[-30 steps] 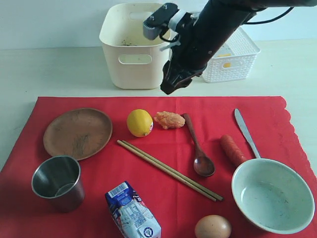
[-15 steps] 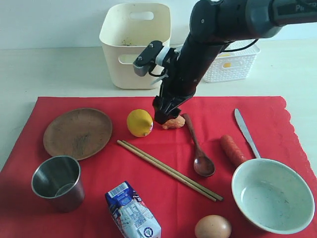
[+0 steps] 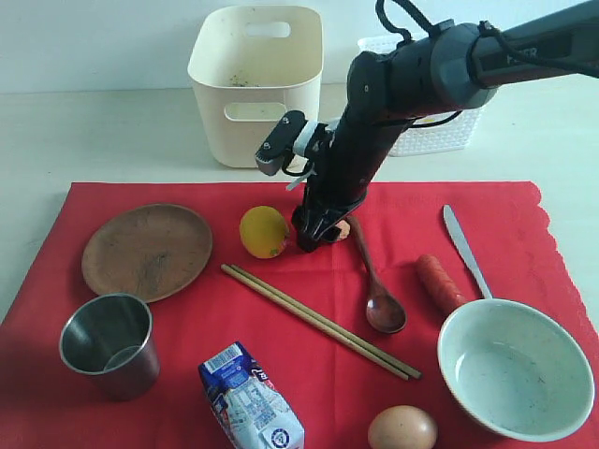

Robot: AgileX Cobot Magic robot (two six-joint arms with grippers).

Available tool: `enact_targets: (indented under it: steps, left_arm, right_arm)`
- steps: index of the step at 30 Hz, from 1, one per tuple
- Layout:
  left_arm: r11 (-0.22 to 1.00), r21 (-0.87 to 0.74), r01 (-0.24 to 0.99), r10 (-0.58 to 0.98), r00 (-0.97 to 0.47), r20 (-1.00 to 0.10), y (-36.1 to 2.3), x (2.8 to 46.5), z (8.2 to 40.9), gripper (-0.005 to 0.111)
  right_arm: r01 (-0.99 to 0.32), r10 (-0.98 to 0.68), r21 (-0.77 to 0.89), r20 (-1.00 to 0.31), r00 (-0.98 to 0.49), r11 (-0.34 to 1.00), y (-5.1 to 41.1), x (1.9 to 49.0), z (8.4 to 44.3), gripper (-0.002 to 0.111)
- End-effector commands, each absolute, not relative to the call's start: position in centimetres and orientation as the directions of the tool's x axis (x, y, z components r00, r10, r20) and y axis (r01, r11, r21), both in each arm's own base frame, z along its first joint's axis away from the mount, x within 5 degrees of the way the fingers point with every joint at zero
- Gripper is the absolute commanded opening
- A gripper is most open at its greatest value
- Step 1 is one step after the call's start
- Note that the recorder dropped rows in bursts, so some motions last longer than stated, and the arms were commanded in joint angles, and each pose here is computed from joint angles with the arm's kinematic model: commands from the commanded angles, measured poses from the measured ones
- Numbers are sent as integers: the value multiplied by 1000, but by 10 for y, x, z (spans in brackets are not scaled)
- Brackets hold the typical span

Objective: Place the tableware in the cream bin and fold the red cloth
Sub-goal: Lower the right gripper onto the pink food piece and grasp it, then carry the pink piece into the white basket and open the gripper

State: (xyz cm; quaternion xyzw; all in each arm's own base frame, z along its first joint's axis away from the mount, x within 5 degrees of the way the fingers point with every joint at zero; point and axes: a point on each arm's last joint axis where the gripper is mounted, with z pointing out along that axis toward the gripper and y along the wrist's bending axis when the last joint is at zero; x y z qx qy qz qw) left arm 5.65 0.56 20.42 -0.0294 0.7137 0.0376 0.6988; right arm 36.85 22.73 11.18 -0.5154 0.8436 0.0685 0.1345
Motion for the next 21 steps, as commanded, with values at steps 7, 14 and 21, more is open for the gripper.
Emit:
enact_targets:
  steps: [7,14,21]
  left_arm:
    - [995,16,-97,15,-17,-1000,6,56,204,3]
    - [995,16,-97,15,-17,-1000,6,56,204,3]
    - [995,16,-97,15,-17,-1000,6,56,204,3]
  right_arm:
    - [-892,-861,-36,-283,-423,450,226,368,106,23]
    - [-876,-844,-4,-267,-464,483,224,364,118,0]
    - [-844,-799,-119,-415,-436,522,220,362,194,0]
